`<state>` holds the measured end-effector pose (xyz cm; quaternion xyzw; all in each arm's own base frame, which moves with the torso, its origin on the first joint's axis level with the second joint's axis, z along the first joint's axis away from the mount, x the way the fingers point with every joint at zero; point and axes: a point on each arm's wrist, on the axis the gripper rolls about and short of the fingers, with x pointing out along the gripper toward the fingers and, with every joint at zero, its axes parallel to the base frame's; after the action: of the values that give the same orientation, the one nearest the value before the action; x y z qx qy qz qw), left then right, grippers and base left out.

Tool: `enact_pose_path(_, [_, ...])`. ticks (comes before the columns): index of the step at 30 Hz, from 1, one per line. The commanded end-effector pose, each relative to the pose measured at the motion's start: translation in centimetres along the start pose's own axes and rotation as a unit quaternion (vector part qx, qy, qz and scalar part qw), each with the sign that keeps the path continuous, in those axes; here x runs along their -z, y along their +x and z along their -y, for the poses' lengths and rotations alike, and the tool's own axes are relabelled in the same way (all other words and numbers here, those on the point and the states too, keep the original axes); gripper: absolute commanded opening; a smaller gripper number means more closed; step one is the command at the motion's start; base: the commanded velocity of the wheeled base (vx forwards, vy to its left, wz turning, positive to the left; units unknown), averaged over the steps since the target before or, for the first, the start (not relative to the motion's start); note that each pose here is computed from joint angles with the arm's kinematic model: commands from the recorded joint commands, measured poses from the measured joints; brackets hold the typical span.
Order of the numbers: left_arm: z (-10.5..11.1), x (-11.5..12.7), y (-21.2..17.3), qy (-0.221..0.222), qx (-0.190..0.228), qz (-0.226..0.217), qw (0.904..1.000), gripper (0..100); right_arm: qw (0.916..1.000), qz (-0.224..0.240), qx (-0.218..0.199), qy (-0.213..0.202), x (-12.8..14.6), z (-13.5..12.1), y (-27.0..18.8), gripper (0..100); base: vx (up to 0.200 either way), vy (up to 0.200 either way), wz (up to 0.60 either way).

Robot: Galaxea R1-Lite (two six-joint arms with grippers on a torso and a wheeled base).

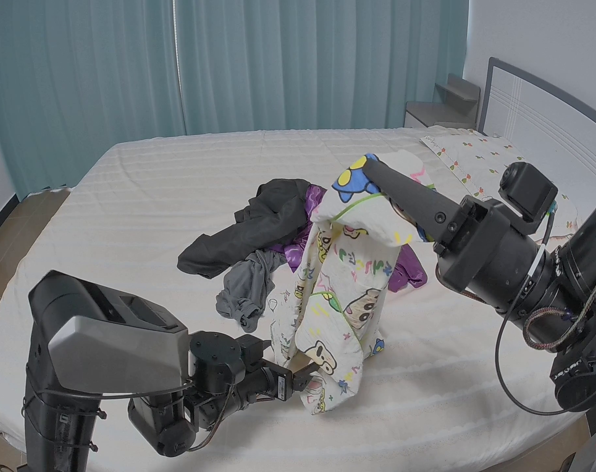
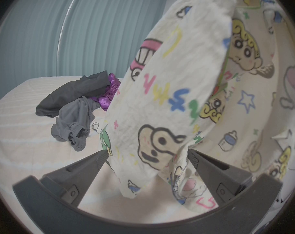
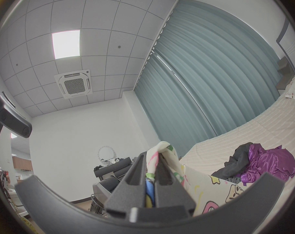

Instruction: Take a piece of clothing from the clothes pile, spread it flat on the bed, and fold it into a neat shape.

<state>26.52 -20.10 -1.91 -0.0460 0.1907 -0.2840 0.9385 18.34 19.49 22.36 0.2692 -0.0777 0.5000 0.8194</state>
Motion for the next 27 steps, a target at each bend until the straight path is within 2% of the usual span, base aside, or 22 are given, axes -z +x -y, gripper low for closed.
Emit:
enact_pose_path(1, [0.0,0.1,1.0,-0.018,-0.017,0.018,0.9995,100,1.0000,-0.003,0.000,0.000,0.1,0.0,0.0,0,0.000,0.000,0.00])
enact_pose_path(5, [-0.1,-0.3,0.3,-0.027,-0.031,0.021,0.9990,100,1.0000,-0.001,0.002,-0.001,0.0,0.1,-0.1,0,0.000,0.000,0.00])
enact_pose_path(10, [-0.1,-0.4,-2.5,-0.033,-0.026,-0.006,0.9991,100,0.9999,0.000,0.013,-0.004,-0.1,0.7,-0.3,0,0.000,0.000,0.00])
enact_pose_path(16, [0.6,-2.4,-4.7,-0.069,0.024,0.009,0.9973,100,0.9998,-0.006,0.019,-0.004,0.1,1.0,-0.5,0,0.000,0.000,0.00])
enact_pose_path(20, [0.7,-3.3,-4.3,-0.077,0.026,0.031,0.9962,100,0.9998,-0.007,0.019,-0.004,0.2,1.0,-0.5,0,0.000,0.000,0.00])
enact_pose_path(27, [0.7,-3.3,-2.8,-0.078,0.021,0.042,0.9959,100,0.9998,-0.007,0.016,-0.003,0.2,0.9,-0.4,0,0.000,0.000,0.00])
